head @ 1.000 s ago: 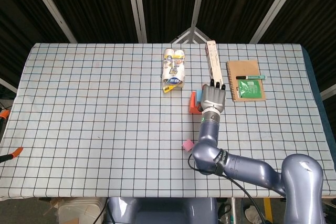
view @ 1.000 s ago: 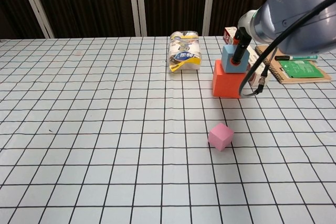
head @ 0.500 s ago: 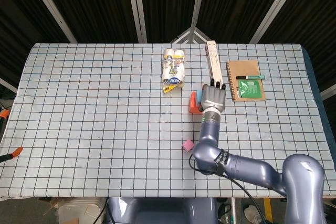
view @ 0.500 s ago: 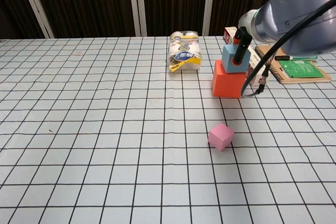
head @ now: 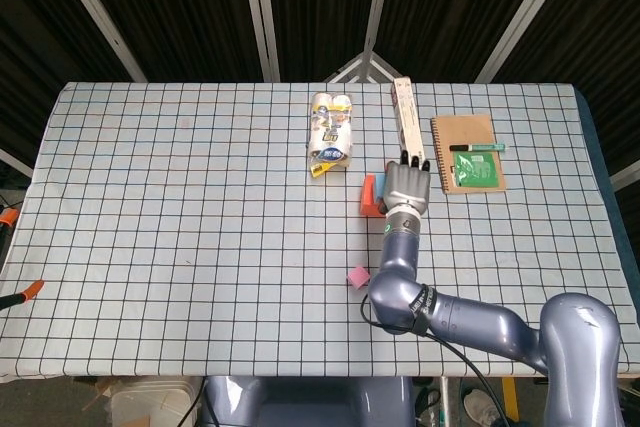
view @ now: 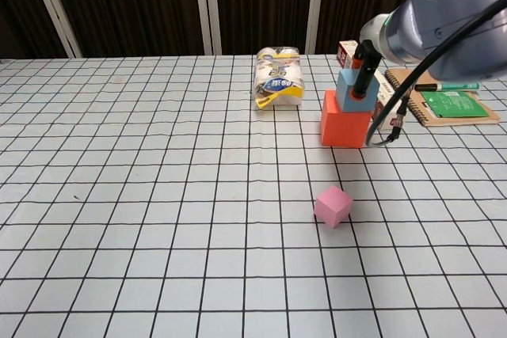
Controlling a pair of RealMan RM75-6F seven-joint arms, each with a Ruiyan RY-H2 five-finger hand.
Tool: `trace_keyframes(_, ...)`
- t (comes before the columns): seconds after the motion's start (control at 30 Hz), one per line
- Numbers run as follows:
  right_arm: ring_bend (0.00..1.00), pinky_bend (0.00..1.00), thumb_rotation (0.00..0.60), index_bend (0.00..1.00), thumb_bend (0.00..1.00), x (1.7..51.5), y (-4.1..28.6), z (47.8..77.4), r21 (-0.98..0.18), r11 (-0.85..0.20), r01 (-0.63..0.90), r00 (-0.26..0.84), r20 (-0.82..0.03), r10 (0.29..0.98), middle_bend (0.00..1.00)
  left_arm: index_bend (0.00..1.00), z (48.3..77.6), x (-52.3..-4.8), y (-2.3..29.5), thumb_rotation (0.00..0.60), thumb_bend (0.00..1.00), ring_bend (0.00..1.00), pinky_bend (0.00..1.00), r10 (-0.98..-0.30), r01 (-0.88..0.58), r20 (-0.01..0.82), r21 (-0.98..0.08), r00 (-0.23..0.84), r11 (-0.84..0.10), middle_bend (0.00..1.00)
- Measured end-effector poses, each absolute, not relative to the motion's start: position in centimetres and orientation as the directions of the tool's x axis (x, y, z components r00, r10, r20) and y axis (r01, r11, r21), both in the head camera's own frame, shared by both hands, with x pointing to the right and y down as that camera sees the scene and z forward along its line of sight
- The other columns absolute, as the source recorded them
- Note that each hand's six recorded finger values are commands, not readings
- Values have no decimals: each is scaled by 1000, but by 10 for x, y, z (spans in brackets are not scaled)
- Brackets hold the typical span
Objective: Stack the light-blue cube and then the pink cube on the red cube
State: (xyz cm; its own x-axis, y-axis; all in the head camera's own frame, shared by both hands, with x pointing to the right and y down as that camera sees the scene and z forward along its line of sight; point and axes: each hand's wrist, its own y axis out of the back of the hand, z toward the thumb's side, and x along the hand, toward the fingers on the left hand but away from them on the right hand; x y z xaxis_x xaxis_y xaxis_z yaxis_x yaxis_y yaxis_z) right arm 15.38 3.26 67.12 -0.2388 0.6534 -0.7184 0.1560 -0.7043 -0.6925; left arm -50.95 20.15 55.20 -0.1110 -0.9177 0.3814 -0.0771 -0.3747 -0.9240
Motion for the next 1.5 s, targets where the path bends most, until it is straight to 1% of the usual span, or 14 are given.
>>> trace_keyframes(0.4, 0, 0, 600, 304, 401, 145, 30, 669, -709, -684, 173, -227, -704, 673, 0, 36, 552, -510, 201, 600, 163, 0, 0, -917, -79, 382, -924, -113, -375, 0)
trace_keyframes(0.83, 0, 0, 600, 303, 401, 145, 32, 669, -702, -693, 165, -225, -711, 666, 0, 36, 551, -511, 201, 600, 163, 0, 0, -918, -82, 380, -924, -115, -373, 0)
trace_keyframes(1.1, 0, 0, 600, 227, 401, 143, 36, 665, -686, -712, 151, -204, -726, 657, 0, 36, 551, -510, 201, 600, 163, 0, 0, -919, -83, 378, -925, -114, -371, 0)
trace_keyframes(1.27, 0, 0, 600, 108, 401, 136, 40, 658, -684, -713, 153, -172, -729, 663, 0, 36, 552, -508, 200, 600, 163, 0, 0, -919, -81, 380, -924, -107, -373, 0)
trace_keyframes(1.5, 0, 0, 600, 61, 401, 131, 45, 642, -694, -702, 162, -130, -720, 682, 0, 36, 552, -508, 201, 600, 163, 0, 0, -918, -76, 381, -924, -108, -375, 0)
